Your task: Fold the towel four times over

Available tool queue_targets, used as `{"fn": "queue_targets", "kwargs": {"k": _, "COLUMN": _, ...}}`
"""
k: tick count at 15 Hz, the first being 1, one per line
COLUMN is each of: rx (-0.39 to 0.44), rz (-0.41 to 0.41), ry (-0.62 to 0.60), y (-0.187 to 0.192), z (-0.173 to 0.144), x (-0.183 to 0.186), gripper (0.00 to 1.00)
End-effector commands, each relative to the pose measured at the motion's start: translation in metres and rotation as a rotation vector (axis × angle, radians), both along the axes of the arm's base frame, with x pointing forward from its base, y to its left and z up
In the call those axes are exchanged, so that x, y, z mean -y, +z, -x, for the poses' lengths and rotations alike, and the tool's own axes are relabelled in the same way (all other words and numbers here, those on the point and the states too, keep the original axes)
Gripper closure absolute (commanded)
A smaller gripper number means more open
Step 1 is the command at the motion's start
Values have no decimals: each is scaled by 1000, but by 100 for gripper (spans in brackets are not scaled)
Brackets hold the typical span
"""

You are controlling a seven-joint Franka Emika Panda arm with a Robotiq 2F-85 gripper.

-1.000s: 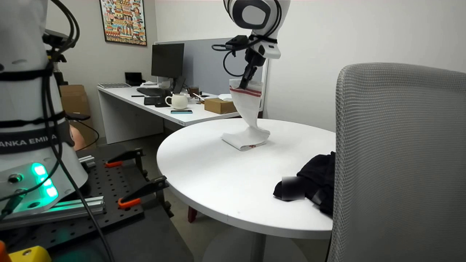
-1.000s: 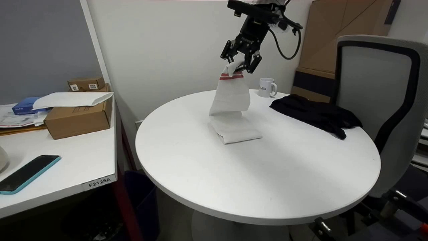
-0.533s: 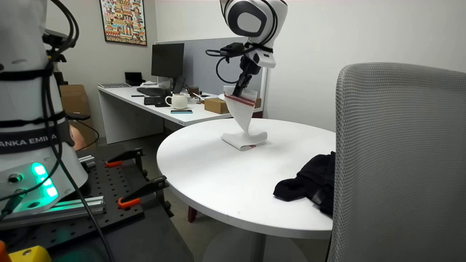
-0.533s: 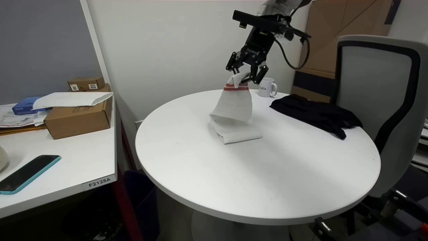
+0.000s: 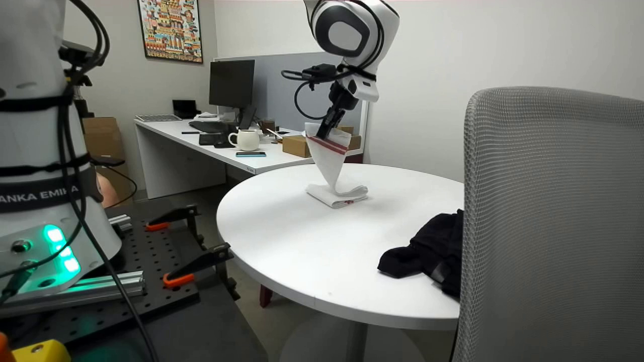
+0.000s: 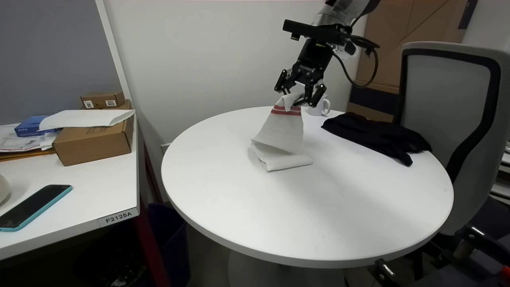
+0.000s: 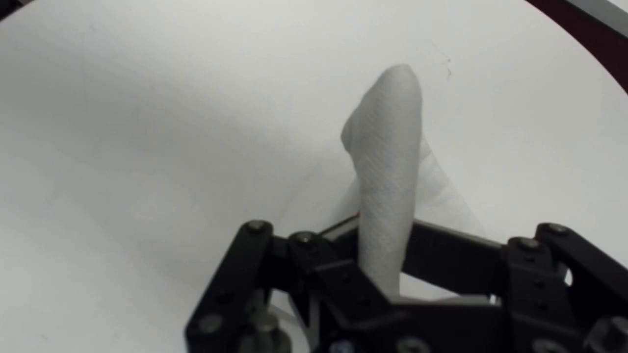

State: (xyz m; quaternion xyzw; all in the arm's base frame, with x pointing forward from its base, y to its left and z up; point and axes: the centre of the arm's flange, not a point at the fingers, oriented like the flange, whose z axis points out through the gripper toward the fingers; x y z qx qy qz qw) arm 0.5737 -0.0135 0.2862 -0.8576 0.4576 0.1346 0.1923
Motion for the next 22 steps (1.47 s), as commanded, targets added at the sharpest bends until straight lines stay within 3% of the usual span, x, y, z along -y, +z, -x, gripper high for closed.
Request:
{"fn": "queue_targets", "kwargs": {"k": 1, "rx": -9, "rz": 1, "ry": -13, "y": 22, "z": 15, "x": 12, "gripper": 100}}
{"fn": "queue_targets", "kwargs": {"k": 6, "rx": 62, "rz": 28, "ry": -69, "y": 60, "z": 9, "x": 34, "gripper": 100}}
{"fn": "queue_targets", "kwargs": {"k": 11, "rx": 51, "rz": 82, "ry": -71, "y": 74, "z": 7, "x": 36, "gripper": 100}}
{"fn": "queue_targets", "kwargs": {"k": 17, "rx": -5, "rz": 151, "ry": -40, "y": 64, "z": 3, "x": 26, "gripper": 100}}
{"fn": "queue_targets", "kwargs": {"k": 22, "rx": -129, "rz": 189, "ry": 29, "y": 31, "z": 7, "x": 5, "gripper": 100}}
